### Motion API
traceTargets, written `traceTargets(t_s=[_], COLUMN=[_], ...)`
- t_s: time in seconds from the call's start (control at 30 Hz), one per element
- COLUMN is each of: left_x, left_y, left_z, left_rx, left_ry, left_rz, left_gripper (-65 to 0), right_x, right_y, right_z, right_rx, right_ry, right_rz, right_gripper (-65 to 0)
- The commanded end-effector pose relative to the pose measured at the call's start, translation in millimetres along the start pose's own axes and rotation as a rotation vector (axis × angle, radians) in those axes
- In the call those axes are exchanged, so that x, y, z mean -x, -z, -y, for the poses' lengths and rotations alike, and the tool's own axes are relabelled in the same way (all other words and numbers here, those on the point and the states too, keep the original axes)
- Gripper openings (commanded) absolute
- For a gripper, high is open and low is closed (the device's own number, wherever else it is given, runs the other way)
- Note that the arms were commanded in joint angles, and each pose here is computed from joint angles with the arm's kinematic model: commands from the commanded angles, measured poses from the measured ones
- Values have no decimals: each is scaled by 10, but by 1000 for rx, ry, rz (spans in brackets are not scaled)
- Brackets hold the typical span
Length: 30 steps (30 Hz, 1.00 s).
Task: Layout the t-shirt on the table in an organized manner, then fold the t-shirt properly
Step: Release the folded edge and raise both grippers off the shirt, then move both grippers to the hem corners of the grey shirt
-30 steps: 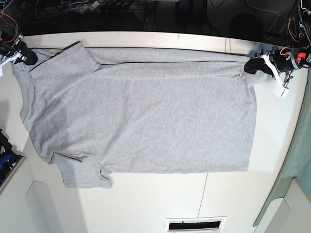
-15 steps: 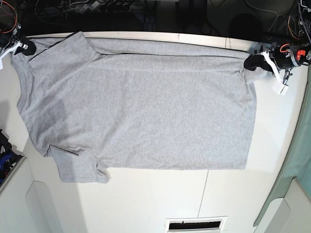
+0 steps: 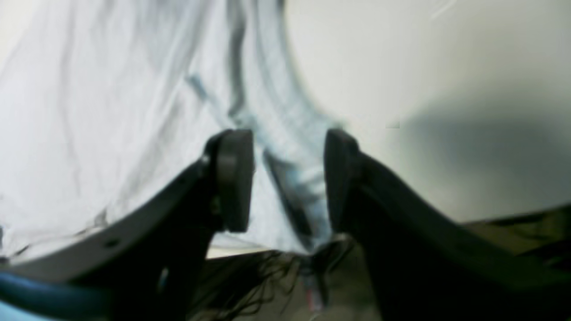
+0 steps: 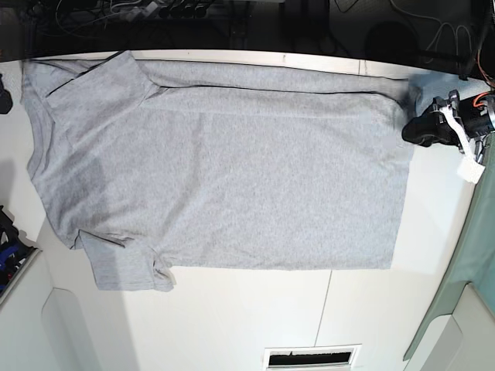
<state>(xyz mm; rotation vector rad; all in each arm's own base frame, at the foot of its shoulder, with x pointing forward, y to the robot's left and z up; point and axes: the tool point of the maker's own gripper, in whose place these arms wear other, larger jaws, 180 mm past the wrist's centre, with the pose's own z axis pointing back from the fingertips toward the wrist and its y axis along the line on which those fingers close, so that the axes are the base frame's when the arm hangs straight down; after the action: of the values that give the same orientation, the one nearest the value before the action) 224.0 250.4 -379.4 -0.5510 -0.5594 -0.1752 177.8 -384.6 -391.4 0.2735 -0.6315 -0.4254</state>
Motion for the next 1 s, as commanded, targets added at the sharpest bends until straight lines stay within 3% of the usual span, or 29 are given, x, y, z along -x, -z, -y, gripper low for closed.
traceTargets(t_s=[0.0,0.23,0.4,0.53,0.6,0.73,0.97], left_x=[-164,-409,-553,-697,-794,-1007,-1501], left_y=[-57,-93,-103,-78,-62,37,419], left_z=[59,320,342,229,150,-91,-899], left_rx=[11,62,52,-23,-57,-124,-297], left_ry=[48,124,157,226,253,264,97], left_rz=[35,96,141,168,185,212,275], left_gripper=[-435,-435,-431,-298,-278,-278,-278], right_x=[-259,-977,-1504,-1836,-1968,-2000,-1433], right_y=[-94,-90,134,475,653,1068,1533], right_z=[5,-148,-324,-377,-424,-441,-202], right_rx=[11,11,40,132,159,207,264], right_ry=[-45,-89,-103,-100,-102,-140,-82], right_rz=[57,234,337,379,389,336,171], right_gripper=[-387,-387,-387,-387,-386,-385,-385])
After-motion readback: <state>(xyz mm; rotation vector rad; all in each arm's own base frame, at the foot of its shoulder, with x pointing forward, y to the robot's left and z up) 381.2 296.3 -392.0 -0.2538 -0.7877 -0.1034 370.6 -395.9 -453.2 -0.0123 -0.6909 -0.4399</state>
